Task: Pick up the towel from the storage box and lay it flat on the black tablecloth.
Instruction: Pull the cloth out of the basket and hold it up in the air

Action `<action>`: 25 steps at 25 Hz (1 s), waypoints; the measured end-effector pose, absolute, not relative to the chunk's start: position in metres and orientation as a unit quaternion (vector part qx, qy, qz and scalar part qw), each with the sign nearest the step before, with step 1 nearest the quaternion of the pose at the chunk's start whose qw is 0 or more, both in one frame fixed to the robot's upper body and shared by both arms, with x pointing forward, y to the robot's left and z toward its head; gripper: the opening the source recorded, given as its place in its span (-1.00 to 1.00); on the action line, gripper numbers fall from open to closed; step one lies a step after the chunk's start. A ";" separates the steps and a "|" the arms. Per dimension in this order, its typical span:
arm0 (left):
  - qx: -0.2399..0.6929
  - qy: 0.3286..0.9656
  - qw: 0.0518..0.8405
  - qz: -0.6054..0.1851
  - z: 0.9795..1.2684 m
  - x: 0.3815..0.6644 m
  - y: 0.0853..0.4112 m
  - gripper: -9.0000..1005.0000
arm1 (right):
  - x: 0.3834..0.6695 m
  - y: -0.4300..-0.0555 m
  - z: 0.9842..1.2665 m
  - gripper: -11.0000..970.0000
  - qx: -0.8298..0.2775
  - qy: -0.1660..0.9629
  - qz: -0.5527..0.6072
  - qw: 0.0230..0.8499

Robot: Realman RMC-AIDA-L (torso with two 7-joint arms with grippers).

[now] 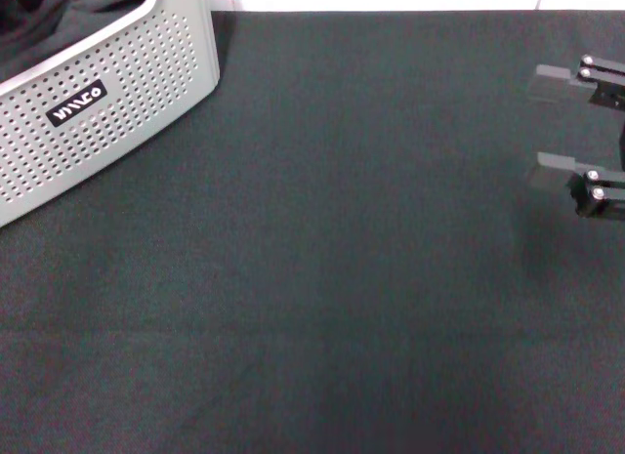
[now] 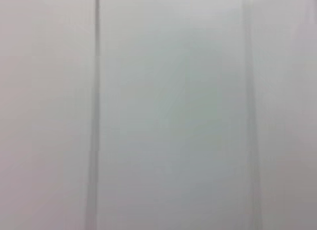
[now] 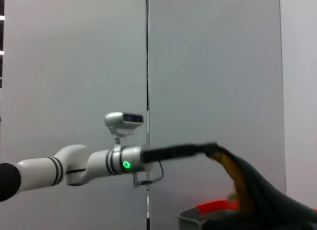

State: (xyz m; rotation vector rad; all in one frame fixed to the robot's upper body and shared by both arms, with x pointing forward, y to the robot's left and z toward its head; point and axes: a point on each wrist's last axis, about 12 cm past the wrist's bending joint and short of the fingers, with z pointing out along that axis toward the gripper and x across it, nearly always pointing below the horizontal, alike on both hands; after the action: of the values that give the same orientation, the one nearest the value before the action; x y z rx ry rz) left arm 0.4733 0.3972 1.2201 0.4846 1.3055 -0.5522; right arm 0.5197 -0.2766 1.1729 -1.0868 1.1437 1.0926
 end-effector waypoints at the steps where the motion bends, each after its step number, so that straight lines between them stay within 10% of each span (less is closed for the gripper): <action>1: 0.226 0.575 0.738 -0.273 1.225 0.468 0.395 -0.95 | 0.520 -0.277 1.173 0.39 -0.463 0.488 0.466 0.575; 13: 0.241 0.404 0.782 -0.409 1.269 0.422 0.391 -0.95 | 0.521 -0.273 1.175 0.39 -0.464 0.480 0.468 0.579; 25: 0.228 0.407 0.741 -0.482 1.246 0.440 0.370 -0.95 | 0.522 -0.256 1.174 0.38 -0.479 0.456 0.492 0.567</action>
State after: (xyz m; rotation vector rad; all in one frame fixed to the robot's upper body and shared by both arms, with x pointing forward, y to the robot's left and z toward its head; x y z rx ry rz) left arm 0.4403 0.3699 1.2464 0.5001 0.8924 -1.0579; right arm 0.5220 -0.2557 1.1742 -1.1246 1.0714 1.1556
